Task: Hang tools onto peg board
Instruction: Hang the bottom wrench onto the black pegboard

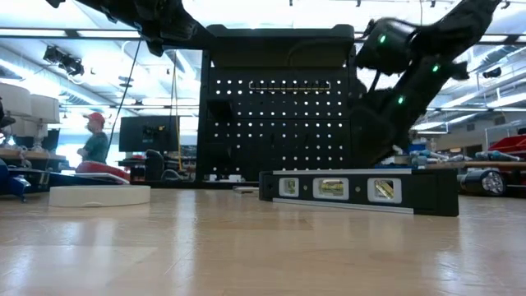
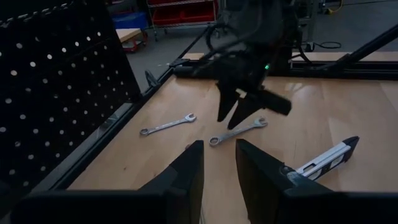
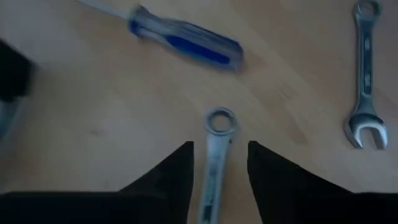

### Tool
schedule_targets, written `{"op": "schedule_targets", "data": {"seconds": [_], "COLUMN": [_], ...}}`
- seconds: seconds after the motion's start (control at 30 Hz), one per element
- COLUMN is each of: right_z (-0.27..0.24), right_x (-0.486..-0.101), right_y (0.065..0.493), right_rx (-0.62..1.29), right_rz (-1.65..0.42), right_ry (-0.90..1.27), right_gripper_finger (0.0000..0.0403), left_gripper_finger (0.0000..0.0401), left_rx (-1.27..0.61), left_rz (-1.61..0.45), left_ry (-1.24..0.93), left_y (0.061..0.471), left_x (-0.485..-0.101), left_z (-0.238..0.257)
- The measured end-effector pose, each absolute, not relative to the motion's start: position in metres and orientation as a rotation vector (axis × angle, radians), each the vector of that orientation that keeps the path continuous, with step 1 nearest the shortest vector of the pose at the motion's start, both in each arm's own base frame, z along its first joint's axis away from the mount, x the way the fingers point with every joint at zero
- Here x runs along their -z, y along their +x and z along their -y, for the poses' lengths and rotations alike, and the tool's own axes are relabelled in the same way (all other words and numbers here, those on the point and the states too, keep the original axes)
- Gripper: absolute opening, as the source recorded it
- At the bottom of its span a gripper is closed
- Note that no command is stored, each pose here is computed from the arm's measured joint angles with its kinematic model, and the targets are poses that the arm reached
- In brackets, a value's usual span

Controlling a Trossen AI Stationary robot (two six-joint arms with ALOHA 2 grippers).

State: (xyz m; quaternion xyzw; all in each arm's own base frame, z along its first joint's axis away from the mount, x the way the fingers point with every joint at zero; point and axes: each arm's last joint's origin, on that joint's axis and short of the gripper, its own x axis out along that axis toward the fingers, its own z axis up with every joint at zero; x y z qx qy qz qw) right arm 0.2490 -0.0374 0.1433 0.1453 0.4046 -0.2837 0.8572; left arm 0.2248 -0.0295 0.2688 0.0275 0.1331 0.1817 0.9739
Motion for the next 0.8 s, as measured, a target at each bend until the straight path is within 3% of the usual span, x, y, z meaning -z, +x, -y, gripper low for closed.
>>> {"op": "schedule_targets", "data": {"seconds": [0.23,0.53,0.63,0.8], "right_z": [0.05,0.052,0.052,0.051], "right_x": [-0.117,-0.112,-0.112,-0.112], "right_y": [0.257,0.261,0.261,0.26], "right_rx": [0.578,0.555,0.545,0.527], "right_rz": [-0.919,-0.909,-0.917,-0.93], "right_ry": [0.332,0.334,0.341,0.341], "right_gripper_finger": [0.0164,0.0156,0.0124,0.0036], "left_gripper_finger": [0.0099,0.0099,0.0099,0.0099], "left_rx": [-0.367,-0.352,-0.352,-0.354], "left_rz": [-0.271,-0.272,-0.272,-0.27], "left_ry": [0.055,0.048,0.048,0.036], "left_y": [0.225,0.225,0.225,0.225], "left_x": [-0.268,-0.268,-0.268,-0.268], "left_z": [0.03,0.03,0.03,0.03]}}
